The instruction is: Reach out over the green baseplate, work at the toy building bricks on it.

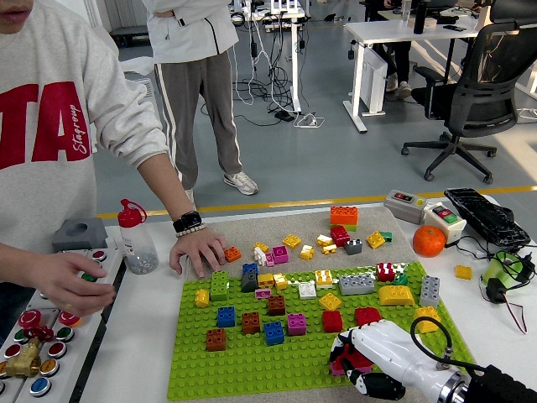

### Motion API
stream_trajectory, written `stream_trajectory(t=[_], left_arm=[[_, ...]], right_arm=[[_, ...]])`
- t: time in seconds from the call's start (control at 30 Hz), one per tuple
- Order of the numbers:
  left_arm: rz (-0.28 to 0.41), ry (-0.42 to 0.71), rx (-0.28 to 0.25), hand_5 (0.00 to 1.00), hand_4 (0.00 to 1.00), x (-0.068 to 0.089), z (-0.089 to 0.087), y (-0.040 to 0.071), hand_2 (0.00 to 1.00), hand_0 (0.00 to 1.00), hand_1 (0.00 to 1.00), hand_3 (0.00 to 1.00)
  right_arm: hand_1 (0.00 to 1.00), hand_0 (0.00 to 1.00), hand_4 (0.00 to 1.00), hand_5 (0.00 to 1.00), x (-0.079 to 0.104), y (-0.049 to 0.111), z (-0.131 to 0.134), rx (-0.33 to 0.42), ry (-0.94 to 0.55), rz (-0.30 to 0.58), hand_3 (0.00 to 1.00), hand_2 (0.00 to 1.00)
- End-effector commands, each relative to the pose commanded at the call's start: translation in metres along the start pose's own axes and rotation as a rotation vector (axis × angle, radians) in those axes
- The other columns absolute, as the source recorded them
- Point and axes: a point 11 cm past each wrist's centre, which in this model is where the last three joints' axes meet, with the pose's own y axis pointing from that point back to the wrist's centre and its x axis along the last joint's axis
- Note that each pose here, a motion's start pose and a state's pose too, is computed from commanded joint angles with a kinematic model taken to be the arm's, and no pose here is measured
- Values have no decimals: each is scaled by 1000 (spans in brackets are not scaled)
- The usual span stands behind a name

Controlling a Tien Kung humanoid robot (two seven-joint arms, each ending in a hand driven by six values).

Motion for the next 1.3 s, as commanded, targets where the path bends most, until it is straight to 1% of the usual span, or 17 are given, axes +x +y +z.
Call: stream_trajectory(t=[0.33, 1.3], left_arm=[[0, -1, -1, 998, 241, 0, 0, 0, 572, 668, 614, 456], [0, 1, -8, 998, 240, 0, 5, 0, 569, 668, 613, 454]], right_arm=[[573, 465, 342, 146, -6, -3, 5, -20, -4, -14, 569, 602], [574, 465, 342, 151, -11, -4, 12, -44, -19, -33, 568, 600]])
